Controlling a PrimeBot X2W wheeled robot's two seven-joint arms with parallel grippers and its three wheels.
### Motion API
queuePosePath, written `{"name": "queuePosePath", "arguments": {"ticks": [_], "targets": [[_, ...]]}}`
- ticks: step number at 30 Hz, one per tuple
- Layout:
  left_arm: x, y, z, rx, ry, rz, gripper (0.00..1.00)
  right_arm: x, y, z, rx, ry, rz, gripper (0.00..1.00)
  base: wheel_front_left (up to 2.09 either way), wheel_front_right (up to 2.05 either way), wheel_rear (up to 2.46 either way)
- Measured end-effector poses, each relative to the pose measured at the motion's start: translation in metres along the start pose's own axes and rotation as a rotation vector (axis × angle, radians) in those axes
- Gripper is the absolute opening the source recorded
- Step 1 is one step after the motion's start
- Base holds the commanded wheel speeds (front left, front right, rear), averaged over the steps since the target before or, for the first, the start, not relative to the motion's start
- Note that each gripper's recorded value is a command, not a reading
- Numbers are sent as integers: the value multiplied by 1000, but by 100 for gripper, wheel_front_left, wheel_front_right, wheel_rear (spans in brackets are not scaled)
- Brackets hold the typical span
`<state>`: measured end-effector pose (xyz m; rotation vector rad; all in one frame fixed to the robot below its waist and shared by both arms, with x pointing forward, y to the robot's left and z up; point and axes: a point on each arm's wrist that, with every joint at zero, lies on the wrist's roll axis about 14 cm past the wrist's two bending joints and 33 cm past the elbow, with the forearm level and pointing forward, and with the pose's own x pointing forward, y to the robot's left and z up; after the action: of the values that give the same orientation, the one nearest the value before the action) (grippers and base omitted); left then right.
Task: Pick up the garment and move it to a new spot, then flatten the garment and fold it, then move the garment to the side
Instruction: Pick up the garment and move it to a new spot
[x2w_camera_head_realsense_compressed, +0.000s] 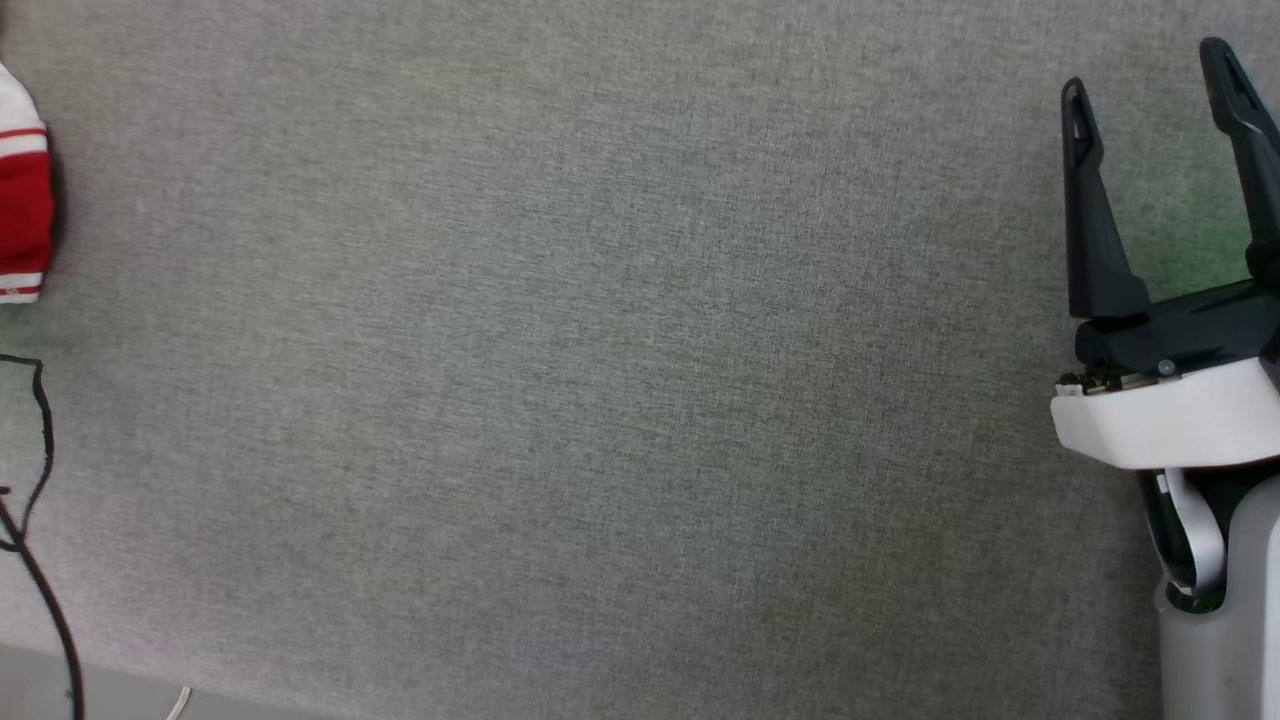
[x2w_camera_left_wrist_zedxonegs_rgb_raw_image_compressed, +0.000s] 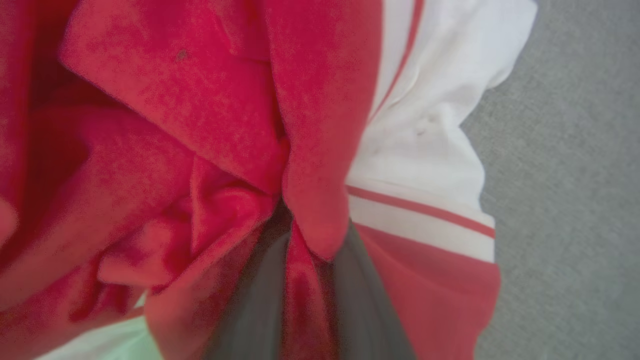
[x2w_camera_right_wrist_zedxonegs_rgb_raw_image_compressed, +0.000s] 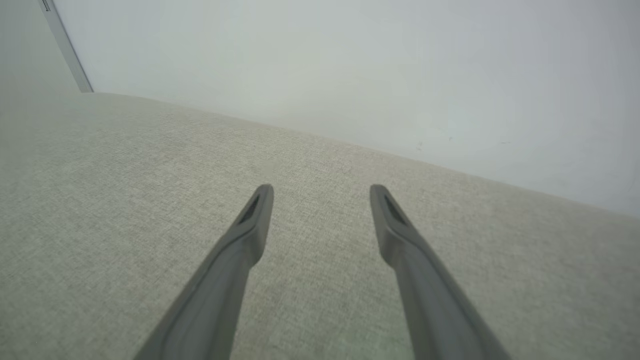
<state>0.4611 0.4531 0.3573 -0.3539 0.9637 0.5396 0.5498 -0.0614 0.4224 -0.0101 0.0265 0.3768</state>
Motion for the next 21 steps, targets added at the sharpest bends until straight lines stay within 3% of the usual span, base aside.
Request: {"name": "queuePosePath", "arguments": {"ticks": [5, 11, 21], "targets": [[-15, 6, 14, 48, -110, 18, 0, -1, 1, 18, -3, -38, -1, 100, 0, 0, 0], [-61, 15, 63, 128, -403, 25, 0, -12, 7, 41, 15, -69, -3, 100, 0, 0, 0], [-150, 10, 103, 134, -811, -42, 0, -46, 13, 88, 30, -127, -20, 100, 0, 0, 0]]}}
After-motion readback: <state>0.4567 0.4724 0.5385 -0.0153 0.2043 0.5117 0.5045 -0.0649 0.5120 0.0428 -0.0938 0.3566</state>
